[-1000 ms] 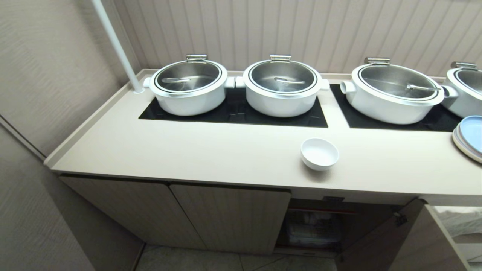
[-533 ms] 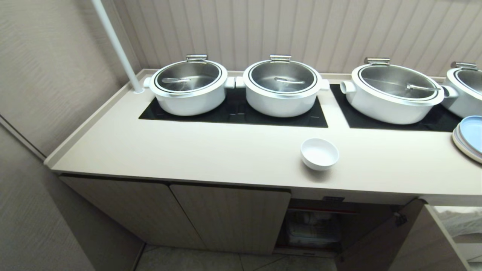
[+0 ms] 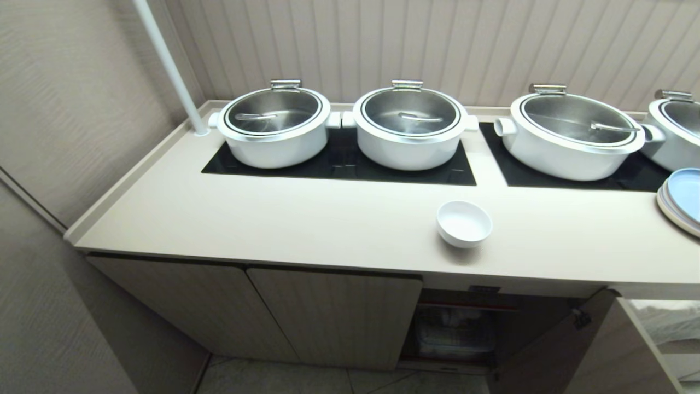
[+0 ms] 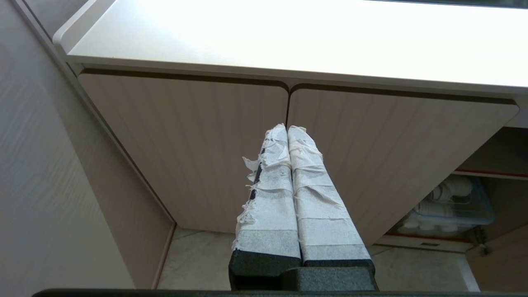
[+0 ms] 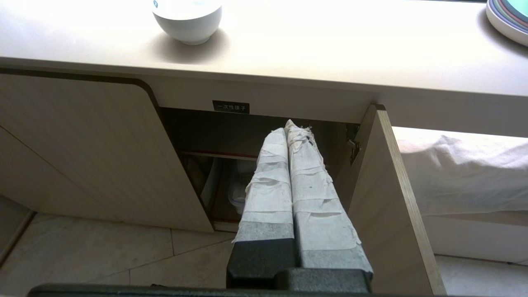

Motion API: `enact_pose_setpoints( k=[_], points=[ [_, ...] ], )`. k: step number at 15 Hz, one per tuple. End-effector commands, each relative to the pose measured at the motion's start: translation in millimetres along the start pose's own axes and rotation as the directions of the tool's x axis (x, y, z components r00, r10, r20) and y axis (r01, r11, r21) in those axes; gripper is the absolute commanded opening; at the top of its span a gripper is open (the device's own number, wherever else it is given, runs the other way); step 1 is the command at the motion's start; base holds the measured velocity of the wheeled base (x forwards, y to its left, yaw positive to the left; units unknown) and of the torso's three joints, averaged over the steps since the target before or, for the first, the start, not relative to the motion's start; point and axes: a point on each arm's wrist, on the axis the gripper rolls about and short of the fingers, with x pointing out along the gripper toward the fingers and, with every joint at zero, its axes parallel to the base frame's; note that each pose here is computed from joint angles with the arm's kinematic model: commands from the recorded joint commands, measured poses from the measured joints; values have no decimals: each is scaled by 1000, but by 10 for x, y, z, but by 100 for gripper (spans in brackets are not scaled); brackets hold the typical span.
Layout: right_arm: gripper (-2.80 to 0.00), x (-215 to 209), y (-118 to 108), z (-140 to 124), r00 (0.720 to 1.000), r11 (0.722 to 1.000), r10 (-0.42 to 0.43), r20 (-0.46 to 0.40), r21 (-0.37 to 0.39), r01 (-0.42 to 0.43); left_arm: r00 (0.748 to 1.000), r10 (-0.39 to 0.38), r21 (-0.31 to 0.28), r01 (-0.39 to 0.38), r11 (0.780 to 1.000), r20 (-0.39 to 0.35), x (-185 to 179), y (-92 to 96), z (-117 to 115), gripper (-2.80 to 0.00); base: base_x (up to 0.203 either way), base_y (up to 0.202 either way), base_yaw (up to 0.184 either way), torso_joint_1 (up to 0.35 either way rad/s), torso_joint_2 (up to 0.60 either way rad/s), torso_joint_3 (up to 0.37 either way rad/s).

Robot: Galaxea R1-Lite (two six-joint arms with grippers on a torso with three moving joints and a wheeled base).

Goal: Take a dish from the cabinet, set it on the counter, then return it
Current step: Pick up the bowl from the table

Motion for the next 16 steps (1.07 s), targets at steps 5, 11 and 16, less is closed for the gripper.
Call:
enact_pose_setpoints(
  k=[5, 11, 16],
  points=[
    [-280, 2, 0, 1, 1000, 1000, 1, -3, 0, -1, 1000, 1, -1, -1, 1000, 1, -1, 0, 1, -280, 0, 0, 0, 0, 0, 0],
    [-280, 2, 0, 1, 1000, 1000, 1, -3, 0, -1, 1000, 1, -1, -1, 1000, 1, -1, 0, 2, -280, 0, 0, 0, 0, 0, 0],
    [-280, 4, 0, 1, 1000, 1000, 0, -5, 3, 0, 1000, 1, -1, -1, 1000, 1, -1, 0, 2, -280, 0, 0, 0, 0, 0, 0]
  ],
)
